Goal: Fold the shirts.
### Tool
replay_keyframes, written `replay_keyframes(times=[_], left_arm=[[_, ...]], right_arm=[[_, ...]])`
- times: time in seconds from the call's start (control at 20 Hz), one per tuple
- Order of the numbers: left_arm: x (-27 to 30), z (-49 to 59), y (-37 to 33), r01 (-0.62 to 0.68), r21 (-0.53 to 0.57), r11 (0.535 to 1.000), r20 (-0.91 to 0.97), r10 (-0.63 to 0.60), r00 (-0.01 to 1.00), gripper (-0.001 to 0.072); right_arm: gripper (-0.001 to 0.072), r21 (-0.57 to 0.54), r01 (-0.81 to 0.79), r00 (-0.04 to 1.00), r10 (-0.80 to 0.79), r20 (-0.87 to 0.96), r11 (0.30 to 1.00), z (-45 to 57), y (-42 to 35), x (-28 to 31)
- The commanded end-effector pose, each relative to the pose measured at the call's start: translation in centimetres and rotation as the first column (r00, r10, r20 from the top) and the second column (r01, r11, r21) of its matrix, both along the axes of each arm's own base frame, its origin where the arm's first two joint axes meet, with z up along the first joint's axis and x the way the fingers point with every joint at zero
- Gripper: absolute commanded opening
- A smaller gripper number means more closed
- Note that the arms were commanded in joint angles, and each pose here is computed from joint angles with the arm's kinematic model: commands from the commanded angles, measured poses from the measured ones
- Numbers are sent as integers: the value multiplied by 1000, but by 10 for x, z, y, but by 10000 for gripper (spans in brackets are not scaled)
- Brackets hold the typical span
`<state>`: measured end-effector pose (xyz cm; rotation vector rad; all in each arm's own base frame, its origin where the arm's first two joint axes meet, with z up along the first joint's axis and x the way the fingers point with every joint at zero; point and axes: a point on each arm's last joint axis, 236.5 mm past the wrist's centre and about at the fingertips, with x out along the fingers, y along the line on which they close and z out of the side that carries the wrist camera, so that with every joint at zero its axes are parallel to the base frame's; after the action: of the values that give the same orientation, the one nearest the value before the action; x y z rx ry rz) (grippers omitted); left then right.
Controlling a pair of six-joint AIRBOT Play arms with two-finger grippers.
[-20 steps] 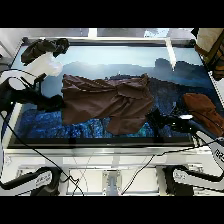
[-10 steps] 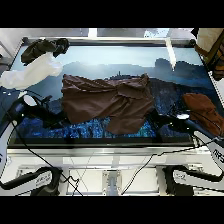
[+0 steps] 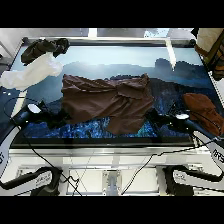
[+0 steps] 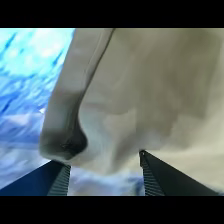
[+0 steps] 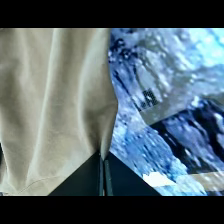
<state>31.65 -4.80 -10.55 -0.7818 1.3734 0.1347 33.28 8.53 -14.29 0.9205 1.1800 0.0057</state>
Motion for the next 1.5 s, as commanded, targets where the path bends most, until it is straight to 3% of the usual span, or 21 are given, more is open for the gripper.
replay_keyframes(times=[0.0,0.1,0.25,0.35,0.45,0.65,0.75,0.9,1.1,1.2,1.35,1.45], left_arm=[[13,-10,0,-120,-35,992,-1,120,993,509],[8,-20,-2,-124,-44,991,-39,122,992,507],[12,-23,1,-133,-33,991,-25,132,991,439],[14,-23,4,-128,-21,991,-13,128,992,159],[12,-25,7,-103,1,995,-9,103,995,15],[21,-16,-6,-3,-32,999,62,5,998,13],[44,10,-24,105,-84,991,187,-88,978,12],[98,77,-35,181,-100,978,383,-130,915,12],[169,200,-20,230,75,970,629,-225,744,12],[190,262,-8,209,192,959,709,-283,646,12],[202,327,14,126,315,941,750,-328,575,12],[201,359,22,92,373,923,759,-361,542,11]], right_arm=[[27,-31,-11,1000,11,4,999,-3,-5,-1],[27,-31,-11,1000,11,4,999,-3,-5,-1],[27,-33,-8,1000,9,5,999,-3,-5,0],[27,-34,-8,1000,8,5,999,-3,-6,0],[27,-36,0,1000,1,8,999,-3,-7,1],[26,-60,-53,995,57,78,997,5,-5,10],[26,-95,-180,963,195,184,979,29,5,27],[25,-146,-190,911,230,344,971,86,2,83],[25,-277,-132,801,267,536,952,186,-35,153],[24,-266,-73,761,226,608,961,238,-60,173],[24,-308,-33,686,246,685,951,304,-90,186],[23,-402,-21,645,319,694,915,339,-108,186]])
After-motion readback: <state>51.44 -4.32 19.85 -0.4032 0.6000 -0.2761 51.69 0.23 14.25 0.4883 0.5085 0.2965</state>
